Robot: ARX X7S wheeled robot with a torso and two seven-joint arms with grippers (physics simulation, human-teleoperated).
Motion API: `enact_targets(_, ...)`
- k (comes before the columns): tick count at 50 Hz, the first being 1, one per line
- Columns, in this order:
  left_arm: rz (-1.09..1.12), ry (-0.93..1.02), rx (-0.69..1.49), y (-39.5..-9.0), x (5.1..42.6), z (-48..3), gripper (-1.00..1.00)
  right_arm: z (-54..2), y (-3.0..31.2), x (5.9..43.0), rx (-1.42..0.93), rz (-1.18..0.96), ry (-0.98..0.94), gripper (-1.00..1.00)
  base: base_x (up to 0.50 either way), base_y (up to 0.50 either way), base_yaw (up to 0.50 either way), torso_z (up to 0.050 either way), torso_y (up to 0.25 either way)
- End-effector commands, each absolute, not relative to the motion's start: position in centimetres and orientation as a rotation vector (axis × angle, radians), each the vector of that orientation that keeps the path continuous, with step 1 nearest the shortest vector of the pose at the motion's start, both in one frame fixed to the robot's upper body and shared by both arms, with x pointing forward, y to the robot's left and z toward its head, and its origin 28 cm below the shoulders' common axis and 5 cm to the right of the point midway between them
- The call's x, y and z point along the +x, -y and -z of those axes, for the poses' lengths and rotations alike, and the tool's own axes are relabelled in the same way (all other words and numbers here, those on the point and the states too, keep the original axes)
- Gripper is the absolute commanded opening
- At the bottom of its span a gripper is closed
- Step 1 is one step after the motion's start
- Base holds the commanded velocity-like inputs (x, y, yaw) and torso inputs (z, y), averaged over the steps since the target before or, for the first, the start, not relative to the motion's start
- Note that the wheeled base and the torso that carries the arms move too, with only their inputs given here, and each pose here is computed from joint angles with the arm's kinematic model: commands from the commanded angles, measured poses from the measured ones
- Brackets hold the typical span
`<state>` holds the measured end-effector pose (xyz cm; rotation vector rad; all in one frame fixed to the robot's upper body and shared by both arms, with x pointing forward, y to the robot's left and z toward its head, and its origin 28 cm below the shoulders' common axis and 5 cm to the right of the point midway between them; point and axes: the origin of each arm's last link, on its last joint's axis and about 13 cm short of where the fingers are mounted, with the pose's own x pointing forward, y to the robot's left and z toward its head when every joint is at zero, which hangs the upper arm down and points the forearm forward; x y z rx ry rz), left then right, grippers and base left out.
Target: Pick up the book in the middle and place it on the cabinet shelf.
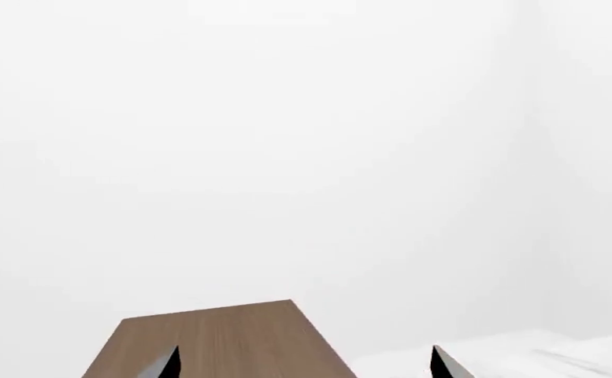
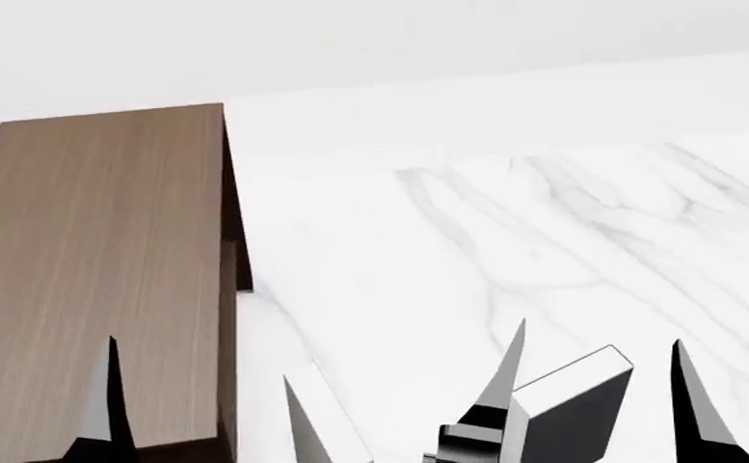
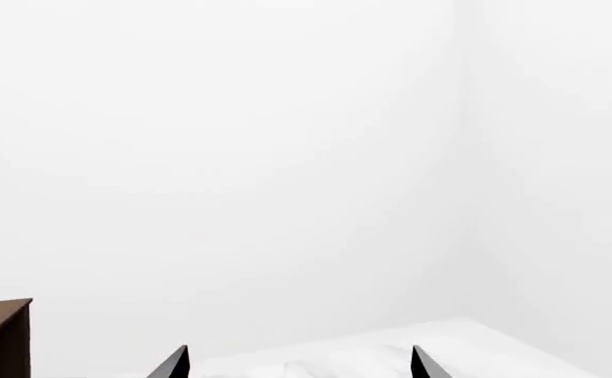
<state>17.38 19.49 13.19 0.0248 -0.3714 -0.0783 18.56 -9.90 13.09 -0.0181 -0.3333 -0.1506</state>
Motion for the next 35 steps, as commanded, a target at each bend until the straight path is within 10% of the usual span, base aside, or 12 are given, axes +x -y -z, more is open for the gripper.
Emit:
enact_targets(1,0.089,0.375,0.017,-19.49,17.34,-13.09,1.00,-13.00,9.89,18.60,-0.025,0.157,0.325,1.00,0.00,0.00,0.00,0.050,0.000)
enact_targets(35,0.130,0.376,0.061,-19.11,17.01,-13.13,1.00,-12.76,9.88,18.68,-0.021,0.156,0.314,1.00,0.00,0.00,0.00,0.048,-0.048)
